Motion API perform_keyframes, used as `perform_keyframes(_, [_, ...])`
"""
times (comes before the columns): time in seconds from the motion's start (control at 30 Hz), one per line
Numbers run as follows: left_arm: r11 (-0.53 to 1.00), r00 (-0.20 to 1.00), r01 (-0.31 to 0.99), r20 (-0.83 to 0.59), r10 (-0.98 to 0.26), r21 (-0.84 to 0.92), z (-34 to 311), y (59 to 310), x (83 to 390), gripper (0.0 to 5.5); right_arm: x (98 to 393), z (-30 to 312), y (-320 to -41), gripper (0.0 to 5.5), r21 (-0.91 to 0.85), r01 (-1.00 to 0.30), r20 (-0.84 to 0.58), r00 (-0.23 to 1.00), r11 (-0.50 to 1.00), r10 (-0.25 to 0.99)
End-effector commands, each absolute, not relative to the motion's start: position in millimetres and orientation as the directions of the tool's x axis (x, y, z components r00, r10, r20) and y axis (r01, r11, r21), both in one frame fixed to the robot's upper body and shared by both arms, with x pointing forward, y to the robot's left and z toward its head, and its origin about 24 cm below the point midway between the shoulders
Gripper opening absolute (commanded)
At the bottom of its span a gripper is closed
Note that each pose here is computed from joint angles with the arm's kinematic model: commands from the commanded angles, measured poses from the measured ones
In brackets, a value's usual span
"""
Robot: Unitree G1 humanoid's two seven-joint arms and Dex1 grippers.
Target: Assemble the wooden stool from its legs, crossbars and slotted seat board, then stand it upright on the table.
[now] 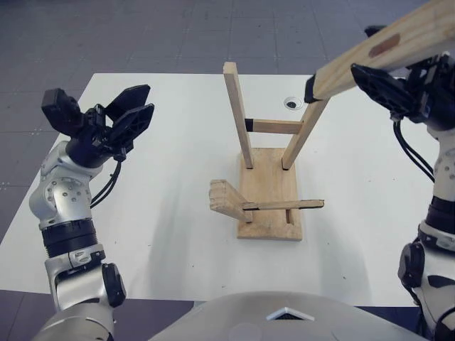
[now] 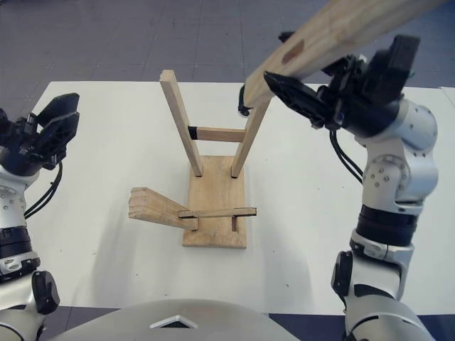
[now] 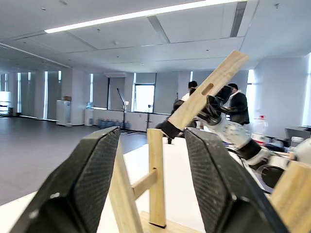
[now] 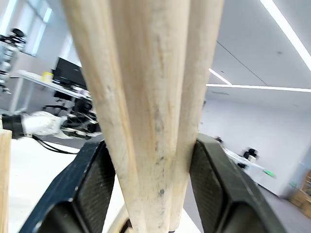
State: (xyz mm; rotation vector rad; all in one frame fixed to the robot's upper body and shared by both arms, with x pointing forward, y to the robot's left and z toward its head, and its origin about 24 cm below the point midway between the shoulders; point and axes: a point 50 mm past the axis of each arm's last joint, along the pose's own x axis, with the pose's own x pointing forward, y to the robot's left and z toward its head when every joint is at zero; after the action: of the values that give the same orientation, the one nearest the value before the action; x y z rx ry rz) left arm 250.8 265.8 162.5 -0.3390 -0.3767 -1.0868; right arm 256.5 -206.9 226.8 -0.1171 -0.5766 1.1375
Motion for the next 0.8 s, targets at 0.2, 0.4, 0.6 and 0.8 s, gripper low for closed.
perform_keyframes(0.2, [0.658, 0.619, 0.743, 0.498, -0.607, -0.121, 167, 266, 228, 2.45, 212, 179, -235, 2.15, -0.220, -0.819, 0.302, 0.459, 0.530, 0.835])
perform_keyframes(0.4, [0.678, 0.650, 0.720, 0.488, -0.583, -0.150, 169, 261, 221, 2.45, 185, 139, -239, 2.15, -0.132, -0.897, 0.201, 0.392, 0.421, 0.898])
perform_keyframes(0.6, [0.683, 0.662, 0.713, 0.474, -0.581, -0.158, 169, 258, 218, 2.45, 187, 128, -252, 2.15, -0.099, -0.929, 0.165, 0.338, 0.356, 0.927])
perform_keyframes(0.8, [0.675, 0.662, 0.718, 0.467, -0.586, -0.170, 168, 257, 216, 2.45, 191, 128, -249, 2.15, -0.099, -0.947, 0.147, 0.289, 0.304, 0.946])
